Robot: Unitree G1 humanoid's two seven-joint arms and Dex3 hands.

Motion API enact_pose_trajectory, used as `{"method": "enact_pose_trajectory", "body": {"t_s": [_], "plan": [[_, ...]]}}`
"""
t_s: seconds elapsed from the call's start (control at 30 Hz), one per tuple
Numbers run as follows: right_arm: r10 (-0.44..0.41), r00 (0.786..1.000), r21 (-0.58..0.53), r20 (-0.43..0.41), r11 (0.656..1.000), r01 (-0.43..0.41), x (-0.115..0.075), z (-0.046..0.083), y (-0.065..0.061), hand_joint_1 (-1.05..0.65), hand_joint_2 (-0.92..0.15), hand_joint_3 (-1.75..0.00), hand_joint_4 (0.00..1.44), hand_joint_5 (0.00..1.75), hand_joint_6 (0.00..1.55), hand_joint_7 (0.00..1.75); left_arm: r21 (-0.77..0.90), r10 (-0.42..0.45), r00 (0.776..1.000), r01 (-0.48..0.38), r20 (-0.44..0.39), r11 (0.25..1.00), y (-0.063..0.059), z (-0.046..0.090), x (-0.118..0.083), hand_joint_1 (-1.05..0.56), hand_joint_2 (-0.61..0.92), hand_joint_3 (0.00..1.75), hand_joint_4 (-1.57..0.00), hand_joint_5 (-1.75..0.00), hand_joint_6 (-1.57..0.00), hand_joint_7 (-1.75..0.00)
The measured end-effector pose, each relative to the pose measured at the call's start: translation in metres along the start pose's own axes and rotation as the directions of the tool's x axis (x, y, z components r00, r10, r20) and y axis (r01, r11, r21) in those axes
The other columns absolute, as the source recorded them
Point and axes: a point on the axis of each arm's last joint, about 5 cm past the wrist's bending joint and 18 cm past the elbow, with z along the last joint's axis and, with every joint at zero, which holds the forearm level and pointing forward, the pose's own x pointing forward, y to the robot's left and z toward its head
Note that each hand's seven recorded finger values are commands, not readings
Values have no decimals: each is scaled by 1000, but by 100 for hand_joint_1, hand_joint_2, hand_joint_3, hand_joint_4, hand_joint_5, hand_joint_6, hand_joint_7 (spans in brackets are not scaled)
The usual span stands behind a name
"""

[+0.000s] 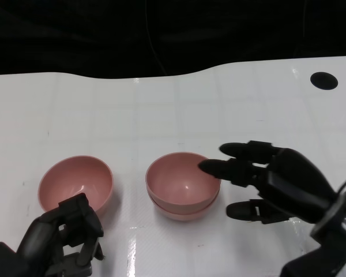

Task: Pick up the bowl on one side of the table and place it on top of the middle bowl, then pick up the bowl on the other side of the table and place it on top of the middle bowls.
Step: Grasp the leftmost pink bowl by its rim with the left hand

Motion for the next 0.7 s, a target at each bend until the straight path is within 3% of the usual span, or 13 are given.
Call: {"method": "enact_pose_trajectory", "body": {"t_s": [0.17, 0.47, 0.5, 0.57, 0.7], "plan": [[-38, 997, 4, -69, 999, 38, -20, -3, -6, -74, -92, -41, 54, 4, 55, 2, -1, 0, 1000, 0, -2, 1000, 0, 0, 0, -4, 63, 112, -73, -175, -66, -167], [-87, 982, 72, -167, 992, 100, -42, -4, -4, -68, -92, -33, 56, 4, 58, 2, -12, 6, 1000, -6, -1, 1000, 1, 0, 0, -3, 63, 112, -73, -175, -66, -165], [-104, 978, 103, -179, 987, 124, -44, -4, -3, -47, -89, -25, 73, 9, 67, 3, -14, 5, 1000, -5, -1, 1000, 2, 0, 0, -1, 63, 113, -73, -175, -66, -165], [-184, 955, 216, -231, 948, 235, -46, 0, 4, -37, -89, -17, 83, 9, 73, 2, -19, 1, 1000, -1, 0, 1000, 4, 0, -1, 0, 63, 113, -73, -175, -66, -165], [-240, 919, 364, -311, 864, 349, -49, 10, 26, -21, -90, -17, 106, 25, 94, 8, -10, 8, 1000, -8, 1, 1000, 8, 0, -2, -1, 62, 113, -73, -175, -67, -164]]}}
